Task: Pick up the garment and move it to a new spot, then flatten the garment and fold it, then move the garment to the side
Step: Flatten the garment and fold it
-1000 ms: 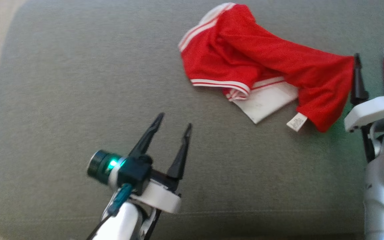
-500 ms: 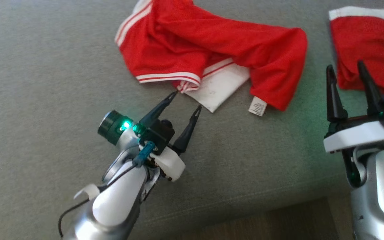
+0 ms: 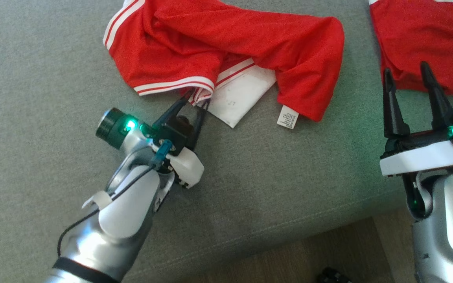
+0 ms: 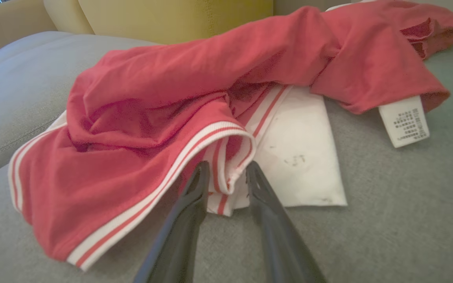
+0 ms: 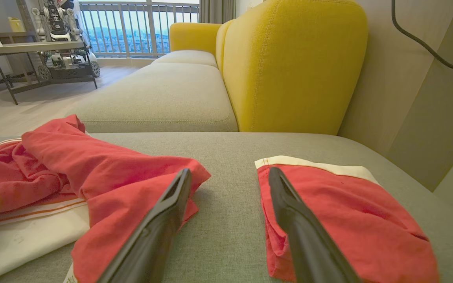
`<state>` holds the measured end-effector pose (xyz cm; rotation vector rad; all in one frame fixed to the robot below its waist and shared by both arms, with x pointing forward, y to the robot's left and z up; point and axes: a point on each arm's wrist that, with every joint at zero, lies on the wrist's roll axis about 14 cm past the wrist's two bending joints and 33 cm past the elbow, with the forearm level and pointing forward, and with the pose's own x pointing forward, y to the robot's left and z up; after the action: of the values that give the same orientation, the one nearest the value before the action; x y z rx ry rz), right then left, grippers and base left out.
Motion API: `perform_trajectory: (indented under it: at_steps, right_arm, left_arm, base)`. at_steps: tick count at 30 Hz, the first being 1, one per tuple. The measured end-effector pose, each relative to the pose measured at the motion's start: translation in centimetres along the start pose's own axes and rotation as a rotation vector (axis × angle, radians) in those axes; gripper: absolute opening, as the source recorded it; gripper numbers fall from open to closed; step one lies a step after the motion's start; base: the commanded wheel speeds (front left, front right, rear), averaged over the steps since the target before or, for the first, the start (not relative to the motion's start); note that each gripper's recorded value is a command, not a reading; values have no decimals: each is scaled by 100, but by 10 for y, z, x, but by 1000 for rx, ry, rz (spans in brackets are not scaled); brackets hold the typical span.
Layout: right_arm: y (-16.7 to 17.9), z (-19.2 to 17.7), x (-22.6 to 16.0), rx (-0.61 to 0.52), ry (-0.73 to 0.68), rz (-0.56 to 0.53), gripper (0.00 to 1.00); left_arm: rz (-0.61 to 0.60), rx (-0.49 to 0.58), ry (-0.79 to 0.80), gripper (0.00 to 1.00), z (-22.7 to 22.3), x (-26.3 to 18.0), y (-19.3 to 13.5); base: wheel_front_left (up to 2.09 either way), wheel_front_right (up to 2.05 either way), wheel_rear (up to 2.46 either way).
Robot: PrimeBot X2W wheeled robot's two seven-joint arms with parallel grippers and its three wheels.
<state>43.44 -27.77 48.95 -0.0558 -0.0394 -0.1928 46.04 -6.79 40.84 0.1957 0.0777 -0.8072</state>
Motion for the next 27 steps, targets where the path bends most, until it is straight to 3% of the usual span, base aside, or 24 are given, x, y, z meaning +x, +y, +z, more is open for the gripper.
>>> perform_trajectory:
  at_steps: [1, 2, 3, 9, 15, 20, 27]
  right_arm:
    - [0, 0, 0, 0, -1, 1, 100]
    - [1, 0, 0, 5, -2, 1, 100]
    - [1, 0, 1, 8, -2, 2, 100]
    - [6, 1, 3, 15, -8, 14, 100]
    - [9, 12, 4, 31, -40, 18, 100]
    - [9, 22, -5, 85, -57, 16, 100]
    - [2, 38, -26, 157, -90, -4, 100]
  left_arm:
    - [2, 5, 1, 44, 0, 2, 2]
    - [3, 8, 2, 27, 0, 3, 3]
    - [3, 12, 6, 0, -1, 4, 4]
    - [21, -1, -1, 0, 4, 3, 12]
    - [55, -125, -152, 0, 57, 2, 27]
    - [107, -357, -315, 0, 113, -12, 50]
    - [27, -525, -394, 0, 195, -20, 51]
  base:
    - [0, 0, 0]
    - [0, 0, 0]
    - [0, 0, 0]
    - [0, 0, 0]
    - [0, 0, 0]
    - [0, 0, 0]
    - [0, 0, 0]
